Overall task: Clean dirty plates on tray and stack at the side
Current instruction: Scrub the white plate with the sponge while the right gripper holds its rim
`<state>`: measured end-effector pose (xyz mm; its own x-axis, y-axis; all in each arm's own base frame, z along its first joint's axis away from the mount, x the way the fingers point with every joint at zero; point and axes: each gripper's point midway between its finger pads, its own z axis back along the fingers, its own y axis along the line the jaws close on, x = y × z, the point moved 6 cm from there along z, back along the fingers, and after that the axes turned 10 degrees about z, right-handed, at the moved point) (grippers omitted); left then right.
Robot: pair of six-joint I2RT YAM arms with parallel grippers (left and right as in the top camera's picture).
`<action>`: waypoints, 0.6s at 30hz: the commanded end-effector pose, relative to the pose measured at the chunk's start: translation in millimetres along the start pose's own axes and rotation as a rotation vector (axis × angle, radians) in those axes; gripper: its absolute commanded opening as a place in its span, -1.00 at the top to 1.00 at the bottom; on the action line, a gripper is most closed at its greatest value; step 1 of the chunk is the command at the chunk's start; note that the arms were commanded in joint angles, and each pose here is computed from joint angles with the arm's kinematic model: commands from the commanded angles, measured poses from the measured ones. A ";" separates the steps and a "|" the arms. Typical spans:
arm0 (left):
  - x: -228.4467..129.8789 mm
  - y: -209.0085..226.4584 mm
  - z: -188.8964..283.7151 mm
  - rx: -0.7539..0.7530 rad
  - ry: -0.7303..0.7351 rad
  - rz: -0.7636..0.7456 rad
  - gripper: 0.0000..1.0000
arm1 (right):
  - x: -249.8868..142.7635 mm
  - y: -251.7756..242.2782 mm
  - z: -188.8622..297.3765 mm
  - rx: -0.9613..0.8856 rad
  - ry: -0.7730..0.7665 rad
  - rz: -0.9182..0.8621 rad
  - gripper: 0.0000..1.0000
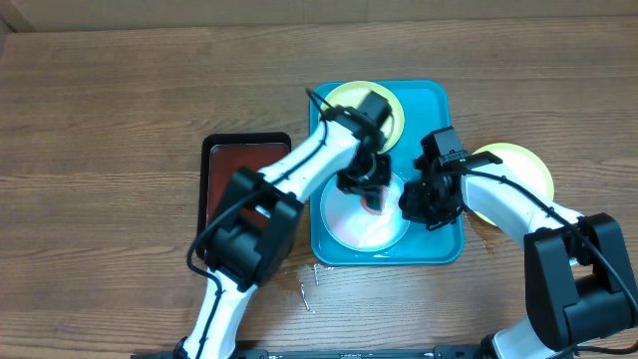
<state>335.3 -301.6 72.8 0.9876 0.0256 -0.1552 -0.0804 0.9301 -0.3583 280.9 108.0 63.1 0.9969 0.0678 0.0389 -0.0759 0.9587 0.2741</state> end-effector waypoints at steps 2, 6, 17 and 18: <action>-21.5 -12.0 -14.1 -0.028 0.107 -0.034 0.92 | -5.1 -8.2 -4.8 -0.052 0.014 0.000 0.92; -24.5 2.3 -12.8 0.058 0.113 -0.022 0.92 | -5.5 -8.2 -4.8 -0.053 0.016 0.000 0.92; -9.8 73.9 12.7 0.455 0.014 0.098 0.92 | -6.3 -8.4 -4.7 -0.054 0.021 -0.001 0.92; -9.4 77.7 16.1 0.473 0.014 0.106 0.92 | -6.3 -8.4 -4.7 -0.054 0.021 -0.001 0.92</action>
<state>304.5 -254.6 67.0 0.9604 0.0783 -0.2672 -0.0912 0.9952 -0.0362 280.5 107.5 62.9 0.9972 0.0663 0.0359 -0.0736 0.9590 0.2736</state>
